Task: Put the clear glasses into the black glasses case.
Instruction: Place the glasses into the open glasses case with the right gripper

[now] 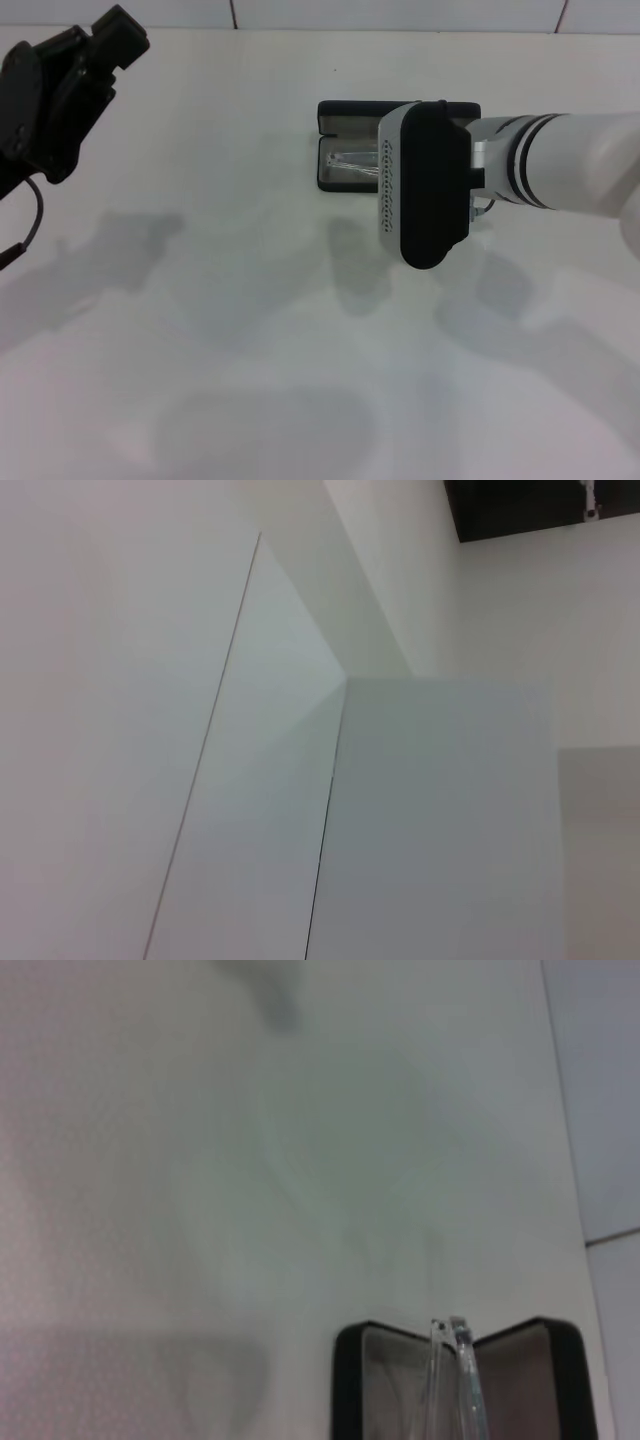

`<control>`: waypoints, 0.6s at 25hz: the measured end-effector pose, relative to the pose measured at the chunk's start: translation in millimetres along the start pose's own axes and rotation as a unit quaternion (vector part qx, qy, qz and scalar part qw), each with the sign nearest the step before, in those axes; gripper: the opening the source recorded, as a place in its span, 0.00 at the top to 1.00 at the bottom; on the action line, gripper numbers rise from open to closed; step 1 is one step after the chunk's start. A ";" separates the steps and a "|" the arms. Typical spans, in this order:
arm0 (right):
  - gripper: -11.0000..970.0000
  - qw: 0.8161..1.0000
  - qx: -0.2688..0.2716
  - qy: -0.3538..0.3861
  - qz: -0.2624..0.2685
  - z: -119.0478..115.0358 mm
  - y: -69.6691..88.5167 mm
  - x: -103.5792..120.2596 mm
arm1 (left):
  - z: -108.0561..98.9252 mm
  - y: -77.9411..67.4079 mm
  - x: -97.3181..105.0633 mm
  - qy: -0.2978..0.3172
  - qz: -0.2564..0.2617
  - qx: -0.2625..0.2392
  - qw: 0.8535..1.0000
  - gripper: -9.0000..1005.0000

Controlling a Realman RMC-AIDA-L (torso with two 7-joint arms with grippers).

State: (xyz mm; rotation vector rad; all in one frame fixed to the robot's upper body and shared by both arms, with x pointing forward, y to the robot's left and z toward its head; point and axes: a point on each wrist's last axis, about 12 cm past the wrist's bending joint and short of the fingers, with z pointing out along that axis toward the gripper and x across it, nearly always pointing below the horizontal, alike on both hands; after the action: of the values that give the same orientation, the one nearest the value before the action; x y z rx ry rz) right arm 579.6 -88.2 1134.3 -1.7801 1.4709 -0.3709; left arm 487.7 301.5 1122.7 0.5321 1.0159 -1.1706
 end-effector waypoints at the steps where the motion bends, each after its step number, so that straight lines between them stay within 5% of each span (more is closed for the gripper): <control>1: 0.91 1.000 0.001 0.000 0.001 1.3 -0.1 0.8 | 0.2 -0.1 0.2 0.000 0.000 0.000 1.000 0.93; 15: 0.91 1.000 0.013 -0.001 -0.001 16.3 0.7 10.9 | 2.4 -3.1 5.4 0.001 -0.007 0.003 1.000 0.93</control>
State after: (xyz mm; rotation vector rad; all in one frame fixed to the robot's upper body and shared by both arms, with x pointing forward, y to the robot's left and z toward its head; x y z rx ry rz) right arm 593.0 -92.1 1120.4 -1.7610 1.4561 -0.3891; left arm 485.9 295.9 1119.6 0.5311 1.0201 -1.1866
